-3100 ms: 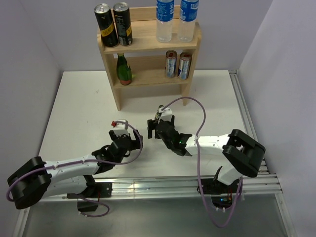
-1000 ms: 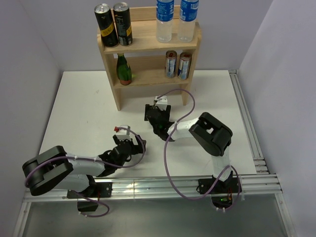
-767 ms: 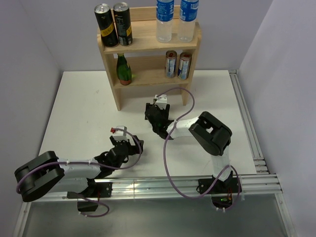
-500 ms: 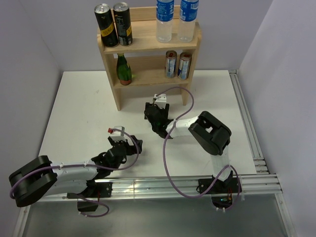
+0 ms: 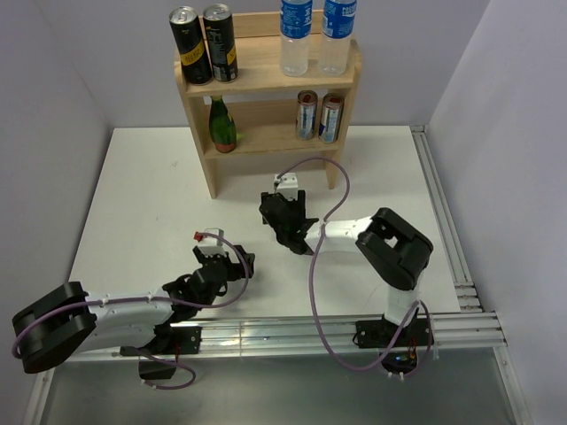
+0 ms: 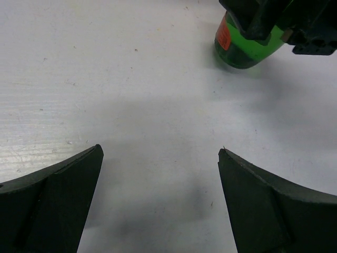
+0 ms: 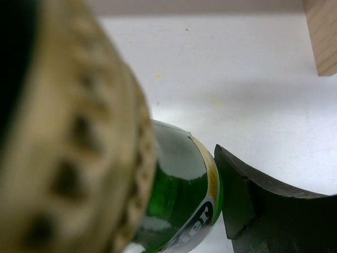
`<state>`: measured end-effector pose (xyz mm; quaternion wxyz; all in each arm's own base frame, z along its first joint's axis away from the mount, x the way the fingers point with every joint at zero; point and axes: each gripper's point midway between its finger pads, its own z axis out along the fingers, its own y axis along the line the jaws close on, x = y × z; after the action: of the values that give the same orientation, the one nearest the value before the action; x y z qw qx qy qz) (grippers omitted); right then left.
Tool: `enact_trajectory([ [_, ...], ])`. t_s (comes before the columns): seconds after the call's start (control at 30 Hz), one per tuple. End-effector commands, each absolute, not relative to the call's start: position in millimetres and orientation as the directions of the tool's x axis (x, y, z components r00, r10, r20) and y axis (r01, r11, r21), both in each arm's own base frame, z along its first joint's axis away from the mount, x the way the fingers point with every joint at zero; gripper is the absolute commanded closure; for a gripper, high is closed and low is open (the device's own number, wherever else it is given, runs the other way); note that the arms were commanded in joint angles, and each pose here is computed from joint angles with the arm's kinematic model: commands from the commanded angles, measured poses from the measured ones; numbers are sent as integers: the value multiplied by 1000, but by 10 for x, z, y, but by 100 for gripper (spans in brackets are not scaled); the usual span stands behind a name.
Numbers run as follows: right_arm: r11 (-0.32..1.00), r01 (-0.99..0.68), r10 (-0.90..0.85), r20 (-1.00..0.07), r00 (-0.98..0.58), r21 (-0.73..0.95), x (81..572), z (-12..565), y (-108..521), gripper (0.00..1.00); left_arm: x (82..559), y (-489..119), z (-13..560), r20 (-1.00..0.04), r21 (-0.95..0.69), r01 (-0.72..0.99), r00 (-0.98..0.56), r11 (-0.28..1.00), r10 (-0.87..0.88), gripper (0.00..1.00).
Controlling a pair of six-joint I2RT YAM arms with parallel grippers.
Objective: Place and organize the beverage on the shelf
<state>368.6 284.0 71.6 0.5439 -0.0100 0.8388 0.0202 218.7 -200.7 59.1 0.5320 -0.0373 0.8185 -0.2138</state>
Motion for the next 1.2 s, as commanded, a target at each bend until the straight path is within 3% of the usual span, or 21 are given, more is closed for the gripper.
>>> enact_trajectory([
  [0.0, 989, -27, 136, -963, -232, 146, 3752, 1643, 2932, 100, 2216, -2043, 740, -851, -426, 158, -405, 891, -335, 2],
  [0.73, 973, -145, 185, -982, 38, 177, 3786, 3814, 3213, 100, 2162, -2014, 816, -847, -448, 169, -396, 878, -355, 1],
  [1.17, 976, -147, 168, -984, 54, 159, 4245, 4046, 3410, 100, 2150, -2014, 816, -847, -450, 175, -396, 876, -356, 1],
])
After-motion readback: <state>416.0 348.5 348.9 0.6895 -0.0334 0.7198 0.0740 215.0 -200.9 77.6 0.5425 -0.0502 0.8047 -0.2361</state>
